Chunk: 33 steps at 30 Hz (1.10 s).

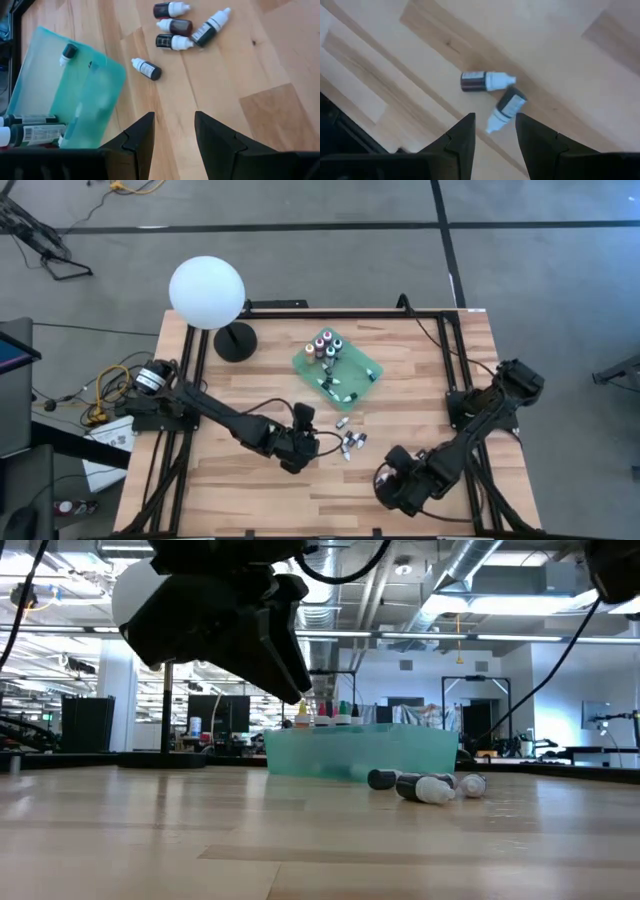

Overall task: Pick & Place food coloring
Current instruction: Put the small brown food coloring bottle into the green bin

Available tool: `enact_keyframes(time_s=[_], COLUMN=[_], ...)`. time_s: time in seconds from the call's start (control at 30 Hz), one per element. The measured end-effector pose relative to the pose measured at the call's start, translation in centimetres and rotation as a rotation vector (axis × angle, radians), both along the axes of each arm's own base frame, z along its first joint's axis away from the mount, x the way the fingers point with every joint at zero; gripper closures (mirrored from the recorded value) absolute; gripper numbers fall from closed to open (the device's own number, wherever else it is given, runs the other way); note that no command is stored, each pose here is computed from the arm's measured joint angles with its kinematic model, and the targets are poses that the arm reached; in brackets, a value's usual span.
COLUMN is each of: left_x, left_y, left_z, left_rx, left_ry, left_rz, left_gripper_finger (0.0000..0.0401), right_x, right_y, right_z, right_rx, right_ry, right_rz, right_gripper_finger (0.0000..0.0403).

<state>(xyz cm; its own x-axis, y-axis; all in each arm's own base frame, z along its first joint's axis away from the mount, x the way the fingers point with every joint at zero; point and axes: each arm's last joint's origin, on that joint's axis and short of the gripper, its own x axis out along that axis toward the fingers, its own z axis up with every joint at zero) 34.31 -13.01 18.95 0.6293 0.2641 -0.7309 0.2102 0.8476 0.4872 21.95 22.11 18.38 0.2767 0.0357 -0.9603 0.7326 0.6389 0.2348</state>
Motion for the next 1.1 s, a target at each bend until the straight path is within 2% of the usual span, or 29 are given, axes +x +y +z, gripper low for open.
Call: enact_keyframes(time_s=[0.17, 0.73, 0.9, 1.1], left_x=[-0.3, -0.5, -0.6, -0.6], left_y=[-0.6, -0.9, -1.1, -1.1], left_z=[-0.1, -0.1, -0.1, -0.1], left_rx=[0.002, -0.005, -0.003, -0.003], left_ry=[0.009, 0.007, 0.012, 0.013], left_rz=[-0.014, -0.015, -0.02, -0.02], left_gripper_finger=[0.0267, 0.0267, 0.0267, 0.0267], right_x=[0.6, 1.1, 0.9, 0.9], right_y=[0.1, -0.1, -0.3, -0.4], right_z=[-1.8, -4.1, -4.4, -4.4], right_rx=[0.02, -0.015, -0.019, -0.042], right_ry=[0.099, 0.147, 0.15, 0.15], right_rz=[0.001, -0.012, -0.012, 0.001], right_gripper_finger=[0.0265, 0.0213, 0.0218, 0.0243])
